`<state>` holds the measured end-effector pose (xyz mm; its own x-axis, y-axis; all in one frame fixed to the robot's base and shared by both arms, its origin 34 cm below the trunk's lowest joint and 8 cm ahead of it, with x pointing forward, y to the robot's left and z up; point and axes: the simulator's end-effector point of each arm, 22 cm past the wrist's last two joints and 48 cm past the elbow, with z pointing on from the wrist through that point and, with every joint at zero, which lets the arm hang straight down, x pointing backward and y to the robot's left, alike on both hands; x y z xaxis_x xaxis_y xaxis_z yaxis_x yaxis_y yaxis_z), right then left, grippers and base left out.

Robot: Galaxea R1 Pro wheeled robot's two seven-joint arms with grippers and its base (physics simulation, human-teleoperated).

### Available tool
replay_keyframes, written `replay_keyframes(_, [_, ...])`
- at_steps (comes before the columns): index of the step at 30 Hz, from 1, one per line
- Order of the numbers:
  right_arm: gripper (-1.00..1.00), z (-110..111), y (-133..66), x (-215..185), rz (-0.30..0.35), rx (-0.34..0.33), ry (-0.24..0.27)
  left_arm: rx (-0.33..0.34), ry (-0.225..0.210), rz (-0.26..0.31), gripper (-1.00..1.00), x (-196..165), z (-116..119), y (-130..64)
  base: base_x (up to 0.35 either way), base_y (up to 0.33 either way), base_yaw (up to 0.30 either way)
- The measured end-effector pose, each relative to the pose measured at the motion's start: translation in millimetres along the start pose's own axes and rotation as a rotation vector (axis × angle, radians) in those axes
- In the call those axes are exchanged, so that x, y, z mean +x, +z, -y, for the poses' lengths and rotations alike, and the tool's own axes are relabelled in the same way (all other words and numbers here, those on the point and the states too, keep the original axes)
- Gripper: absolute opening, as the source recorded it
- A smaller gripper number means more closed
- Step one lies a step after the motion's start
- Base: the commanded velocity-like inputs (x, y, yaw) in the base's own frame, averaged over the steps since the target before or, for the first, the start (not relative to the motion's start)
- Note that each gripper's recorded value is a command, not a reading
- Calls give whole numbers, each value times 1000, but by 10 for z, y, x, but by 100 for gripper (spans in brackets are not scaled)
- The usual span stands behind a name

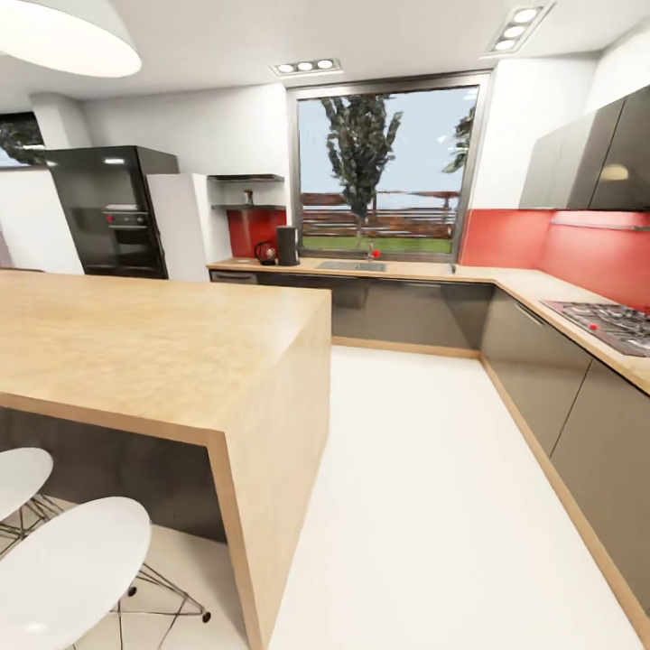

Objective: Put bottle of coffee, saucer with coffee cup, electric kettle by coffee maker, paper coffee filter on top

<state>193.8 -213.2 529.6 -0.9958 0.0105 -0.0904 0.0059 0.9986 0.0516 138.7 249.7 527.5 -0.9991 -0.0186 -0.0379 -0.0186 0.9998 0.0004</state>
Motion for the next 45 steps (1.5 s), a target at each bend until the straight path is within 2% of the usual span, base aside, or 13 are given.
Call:
replay_keyframes(16, [100,-8,-204,9,0,1,0,-3,0,1,100,16,-23,-203,0,0,-265])
replay_keyframes(25, [100,-13,-311,22,-1,1,0,-5,-26,2,100,28,-31,-310,0,0,-265])
replay_keyframes(45, [100,-23,-528,60,-2,1,0,-6,-29,2,100,76,-36,-525,0,0,-265])
